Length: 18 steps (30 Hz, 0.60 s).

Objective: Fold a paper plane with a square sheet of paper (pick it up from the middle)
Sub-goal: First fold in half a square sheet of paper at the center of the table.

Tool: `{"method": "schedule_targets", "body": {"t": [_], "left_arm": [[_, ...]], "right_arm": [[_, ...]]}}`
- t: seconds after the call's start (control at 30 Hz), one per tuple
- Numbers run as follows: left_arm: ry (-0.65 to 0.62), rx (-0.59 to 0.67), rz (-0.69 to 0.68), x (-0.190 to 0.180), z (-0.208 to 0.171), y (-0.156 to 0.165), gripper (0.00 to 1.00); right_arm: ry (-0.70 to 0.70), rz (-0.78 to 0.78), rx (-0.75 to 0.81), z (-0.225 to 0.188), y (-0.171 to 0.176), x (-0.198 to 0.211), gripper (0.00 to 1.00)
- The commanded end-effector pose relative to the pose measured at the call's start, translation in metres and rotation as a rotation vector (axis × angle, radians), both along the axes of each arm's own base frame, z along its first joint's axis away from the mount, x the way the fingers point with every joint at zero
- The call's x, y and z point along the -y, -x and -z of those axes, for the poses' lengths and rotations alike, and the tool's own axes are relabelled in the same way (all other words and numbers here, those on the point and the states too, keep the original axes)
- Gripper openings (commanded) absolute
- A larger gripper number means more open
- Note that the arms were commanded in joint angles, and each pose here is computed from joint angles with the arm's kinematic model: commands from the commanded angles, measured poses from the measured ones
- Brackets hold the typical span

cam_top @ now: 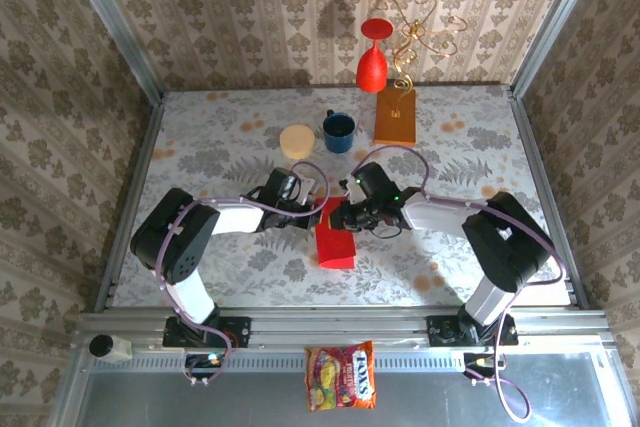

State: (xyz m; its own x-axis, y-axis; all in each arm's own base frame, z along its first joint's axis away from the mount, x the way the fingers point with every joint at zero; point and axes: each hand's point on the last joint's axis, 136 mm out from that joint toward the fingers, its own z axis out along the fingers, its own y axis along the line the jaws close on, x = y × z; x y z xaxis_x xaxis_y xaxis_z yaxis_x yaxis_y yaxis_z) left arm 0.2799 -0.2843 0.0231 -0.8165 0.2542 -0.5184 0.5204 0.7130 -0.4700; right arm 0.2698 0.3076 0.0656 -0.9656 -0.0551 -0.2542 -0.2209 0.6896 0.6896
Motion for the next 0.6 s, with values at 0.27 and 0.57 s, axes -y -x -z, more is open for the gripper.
{"method": "schedule_targets", "body": {"t": [0.27, 0.57], "left_arm": [[-0.056, -0.035, 0.016, -0.008, 0.022, 0.013, 0.02], [-0.064, -0.049, 0.02, -0.009, 0.028, 0.016, 0.0]], "right_arm": [[-0.016, -0.057, -0.073, 0.03, 0.014, -0.037, 0.07], [0.04, -0.128, -0.154, 0.066, 0.046, -0.04, 0.06]]}}
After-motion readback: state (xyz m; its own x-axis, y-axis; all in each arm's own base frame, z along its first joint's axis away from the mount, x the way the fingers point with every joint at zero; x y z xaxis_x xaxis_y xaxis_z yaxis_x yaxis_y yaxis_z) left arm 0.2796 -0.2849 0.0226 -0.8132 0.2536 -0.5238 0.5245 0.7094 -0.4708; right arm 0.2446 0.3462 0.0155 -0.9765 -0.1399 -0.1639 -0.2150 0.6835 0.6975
